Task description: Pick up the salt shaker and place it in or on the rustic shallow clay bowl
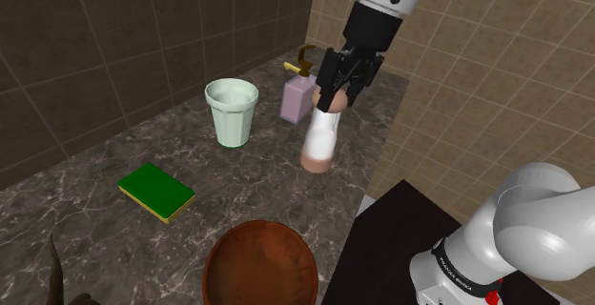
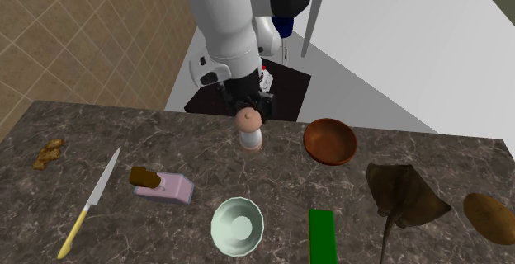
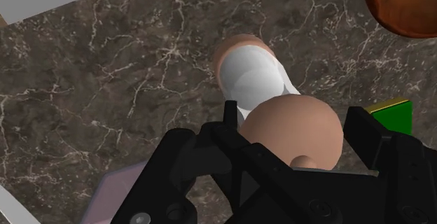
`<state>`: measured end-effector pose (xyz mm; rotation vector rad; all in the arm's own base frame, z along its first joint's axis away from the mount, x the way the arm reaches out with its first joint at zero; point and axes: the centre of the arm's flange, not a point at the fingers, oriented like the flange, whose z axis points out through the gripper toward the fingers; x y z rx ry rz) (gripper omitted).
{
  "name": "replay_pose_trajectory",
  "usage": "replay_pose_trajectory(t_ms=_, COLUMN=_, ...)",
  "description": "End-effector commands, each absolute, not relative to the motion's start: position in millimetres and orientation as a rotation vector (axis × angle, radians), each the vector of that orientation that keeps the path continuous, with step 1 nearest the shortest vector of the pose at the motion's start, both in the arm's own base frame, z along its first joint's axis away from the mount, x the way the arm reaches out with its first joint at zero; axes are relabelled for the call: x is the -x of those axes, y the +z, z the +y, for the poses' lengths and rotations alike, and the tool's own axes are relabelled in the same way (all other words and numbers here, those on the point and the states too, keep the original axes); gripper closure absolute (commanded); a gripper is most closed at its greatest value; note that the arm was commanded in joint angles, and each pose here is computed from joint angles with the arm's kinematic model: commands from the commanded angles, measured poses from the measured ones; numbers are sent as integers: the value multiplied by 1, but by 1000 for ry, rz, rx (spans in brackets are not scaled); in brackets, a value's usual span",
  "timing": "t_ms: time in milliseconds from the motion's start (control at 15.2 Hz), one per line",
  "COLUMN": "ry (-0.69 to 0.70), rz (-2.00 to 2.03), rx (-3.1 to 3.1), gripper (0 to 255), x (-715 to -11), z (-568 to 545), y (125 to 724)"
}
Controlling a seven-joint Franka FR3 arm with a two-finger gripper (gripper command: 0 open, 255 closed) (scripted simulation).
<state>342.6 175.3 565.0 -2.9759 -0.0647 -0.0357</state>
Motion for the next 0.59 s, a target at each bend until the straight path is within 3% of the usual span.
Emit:
replay_pose_trajectory(t_ms=0, ry=-35, rz=-64, rx=2976, gripper=255, x=-344, z=176, y=575)
replay_pose_trajectory(t_ms=528, ry=-35, rz=-64, rx=2976, gripper=255, x=-344, z=176, y=618)
